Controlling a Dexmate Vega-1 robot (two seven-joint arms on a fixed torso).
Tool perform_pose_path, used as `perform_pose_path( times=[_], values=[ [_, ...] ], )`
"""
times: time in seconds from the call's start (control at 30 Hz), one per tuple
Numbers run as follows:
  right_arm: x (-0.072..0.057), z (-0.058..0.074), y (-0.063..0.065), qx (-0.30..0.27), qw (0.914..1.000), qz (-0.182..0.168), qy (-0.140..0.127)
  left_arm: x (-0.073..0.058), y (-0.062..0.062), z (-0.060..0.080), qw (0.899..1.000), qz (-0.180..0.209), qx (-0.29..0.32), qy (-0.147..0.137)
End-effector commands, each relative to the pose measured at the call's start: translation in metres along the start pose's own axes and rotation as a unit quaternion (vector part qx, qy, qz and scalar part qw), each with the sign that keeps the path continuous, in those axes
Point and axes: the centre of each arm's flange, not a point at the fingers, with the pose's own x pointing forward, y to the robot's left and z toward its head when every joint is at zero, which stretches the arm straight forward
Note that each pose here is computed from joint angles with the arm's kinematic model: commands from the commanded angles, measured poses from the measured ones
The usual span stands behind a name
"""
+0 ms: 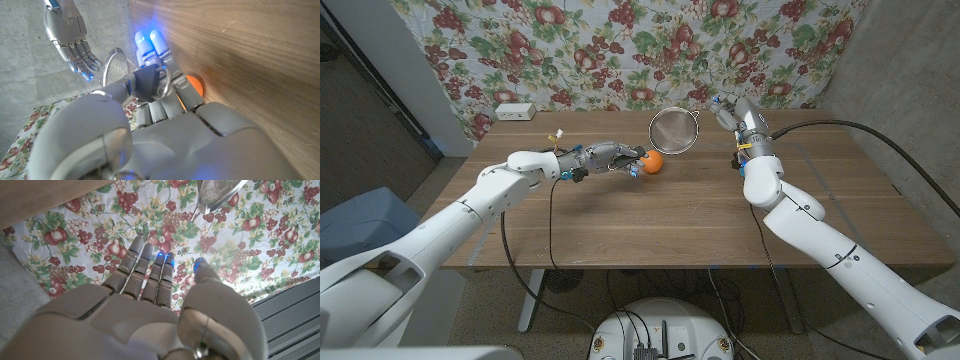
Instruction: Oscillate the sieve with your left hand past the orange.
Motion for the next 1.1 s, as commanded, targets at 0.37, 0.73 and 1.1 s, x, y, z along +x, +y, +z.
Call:
perform_pose_path(
  times=[0.37,0.73,1.1],
  values=[
    [0.004,-0.043,-0.008,0.155,0.9876,0.012,0.021,-0.011,-0.006,-0.002,0.998,0.04,-0.027,-0.027],
    [0.004,-0.063,-0.01,0.229,0.9727,0.027,0.028,-0.015,-0.011,-0.005,0.997,0.06,-0.038,-0.043],
    [0.004,-0.073,-0.009,0.267,0.9625,0.036,0.034,-0.019,-0.014,-0.007,0.994,0.078,-0.048,-0.058]
  ],
)
